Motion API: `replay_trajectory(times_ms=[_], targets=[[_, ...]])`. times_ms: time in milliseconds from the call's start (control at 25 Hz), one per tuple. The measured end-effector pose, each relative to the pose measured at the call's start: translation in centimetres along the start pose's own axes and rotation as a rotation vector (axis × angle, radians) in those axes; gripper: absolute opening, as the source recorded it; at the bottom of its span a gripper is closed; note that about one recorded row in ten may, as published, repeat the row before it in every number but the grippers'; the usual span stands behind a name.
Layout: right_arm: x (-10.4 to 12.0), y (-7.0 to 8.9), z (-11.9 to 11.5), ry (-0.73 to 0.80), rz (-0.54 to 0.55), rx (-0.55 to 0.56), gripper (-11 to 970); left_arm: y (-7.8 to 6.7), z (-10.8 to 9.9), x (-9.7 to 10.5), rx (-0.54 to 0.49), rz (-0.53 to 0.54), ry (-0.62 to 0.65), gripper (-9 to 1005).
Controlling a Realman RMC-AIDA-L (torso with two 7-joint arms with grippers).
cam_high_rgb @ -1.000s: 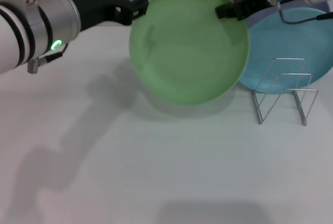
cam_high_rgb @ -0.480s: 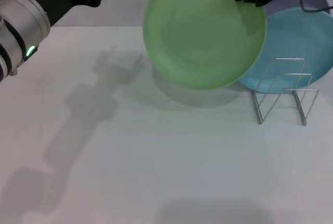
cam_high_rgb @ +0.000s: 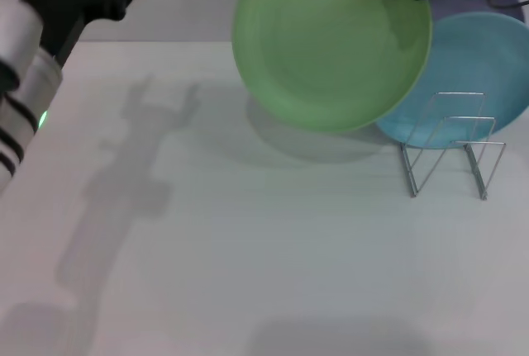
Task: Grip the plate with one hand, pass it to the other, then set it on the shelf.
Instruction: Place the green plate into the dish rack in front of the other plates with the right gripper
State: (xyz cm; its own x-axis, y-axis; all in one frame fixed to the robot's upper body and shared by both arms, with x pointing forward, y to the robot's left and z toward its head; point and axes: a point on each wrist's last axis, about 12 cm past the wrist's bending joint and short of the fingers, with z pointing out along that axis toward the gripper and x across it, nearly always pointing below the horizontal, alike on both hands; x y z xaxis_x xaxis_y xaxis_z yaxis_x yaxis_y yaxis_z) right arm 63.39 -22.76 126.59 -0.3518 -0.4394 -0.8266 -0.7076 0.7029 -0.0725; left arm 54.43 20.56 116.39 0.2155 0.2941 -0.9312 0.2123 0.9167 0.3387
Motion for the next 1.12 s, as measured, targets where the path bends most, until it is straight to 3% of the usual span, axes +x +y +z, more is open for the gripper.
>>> replay_trajectory(times_ms=[40, 160, 320, 360, 480, 560, 760, 1120], targets=[[0.0, 0.1, -0.1, -0.002, -0.005, 0.002, 80, 0.0, 0.0, 0.0, 0.0, 0.0, 0.0, 814], [0.0, 0.2, -0.3, -0.009, -0.03, 0.005, 80, -0.2, -1.8, 3.2, -0.105, 0.05, -0.133, 814], [0.1, 0.2, -0.3, -0.017, -0.042, 0.007, 80, -0.2, -3.1, 5.5, -0.139, 0.045, -0.19, 814], [0.1, 0.2, -0.3, -0.019, -0.045, 0.007, 80, 0.0, -3.6, 6.8, -0.135, -0.012, -0.213, 814], [-0.1, 0.2, -0.4, -0.023, -0.052, 0.009, 80, 0.4, -4.0, 8.0, -0.122, -0.087, -0.214, 814], [-0.6, 0.4, -0.8, -0.033, -0.081, 0.014, 80, 1.0, -4.2, 9.3, -0.105, -0.208, -0.195, 814], [-1.2, 0.7, -1.3, -0.044, -0.147, 0.022, 80, 1.8, -4.3, 10.8, -0.106, -0.302, -0.139, 814], [-0.9, 0.9, -2.6, -0.023, -0.346, 0.023, 79, 2.1, -4.7, 11.7, -0.118, -0.321, -0.093, 813]])
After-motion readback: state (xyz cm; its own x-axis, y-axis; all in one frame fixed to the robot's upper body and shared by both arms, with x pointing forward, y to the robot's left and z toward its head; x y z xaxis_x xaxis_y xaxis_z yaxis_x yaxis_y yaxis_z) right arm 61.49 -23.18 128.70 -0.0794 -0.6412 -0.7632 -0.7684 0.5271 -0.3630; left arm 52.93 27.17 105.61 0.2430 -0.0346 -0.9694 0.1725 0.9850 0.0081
